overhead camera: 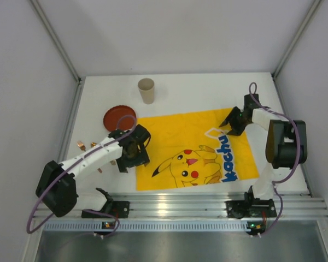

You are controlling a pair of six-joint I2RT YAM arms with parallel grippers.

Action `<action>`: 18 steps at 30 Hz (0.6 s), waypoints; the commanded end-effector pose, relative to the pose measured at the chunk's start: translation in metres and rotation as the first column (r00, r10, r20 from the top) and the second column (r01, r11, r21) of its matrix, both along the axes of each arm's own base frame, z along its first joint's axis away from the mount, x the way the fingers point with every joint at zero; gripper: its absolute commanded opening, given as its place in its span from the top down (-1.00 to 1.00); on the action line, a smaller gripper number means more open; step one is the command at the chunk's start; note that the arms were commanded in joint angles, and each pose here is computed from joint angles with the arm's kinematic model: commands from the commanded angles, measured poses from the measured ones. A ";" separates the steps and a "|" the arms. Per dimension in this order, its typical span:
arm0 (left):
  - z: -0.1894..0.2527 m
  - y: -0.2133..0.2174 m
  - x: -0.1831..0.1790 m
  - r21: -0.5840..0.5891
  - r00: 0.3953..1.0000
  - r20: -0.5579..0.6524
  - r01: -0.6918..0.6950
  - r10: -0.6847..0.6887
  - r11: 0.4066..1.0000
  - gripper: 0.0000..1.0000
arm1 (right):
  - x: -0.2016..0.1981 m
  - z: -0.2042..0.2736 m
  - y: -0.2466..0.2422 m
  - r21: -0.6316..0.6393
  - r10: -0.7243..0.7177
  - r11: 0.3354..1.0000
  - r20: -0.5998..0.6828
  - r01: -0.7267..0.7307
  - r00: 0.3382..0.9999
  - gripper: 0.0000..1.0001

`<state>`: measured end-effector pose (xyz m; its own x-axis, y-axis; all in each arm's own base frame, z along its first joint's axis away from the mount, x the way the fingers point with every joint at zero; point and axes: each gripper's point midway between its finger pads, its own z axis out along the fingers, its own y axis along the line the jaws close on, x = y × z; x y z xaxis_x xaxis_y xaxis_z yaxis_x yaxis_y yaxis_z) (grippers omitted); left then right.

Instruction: Set the dinner table for one person

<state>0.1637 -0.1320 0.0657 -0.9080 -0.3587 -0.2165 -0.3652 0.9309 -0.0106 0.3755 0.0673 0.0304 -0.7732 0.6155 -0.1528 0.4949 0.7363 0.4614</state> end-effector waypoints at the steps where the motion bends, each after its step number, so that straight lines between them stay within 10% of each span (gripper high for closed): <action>1: 0.033 0.008 0.009 0.051 0.998 0.052 0.029 -0.031 0.998 -0.69 | 0.005 -0.016 -0.001 -0.033 -0.008 0.999 -0.003 0.008 1.000 -0.13; 18: 0.064 0.076 0.138 0.017 0.964 0.239 -0.127 0.119 0.992 -0.71 | -0.038 0.169 -0.010 -0.097 0.004 0.995 0.259 0.021 0.966 -0.17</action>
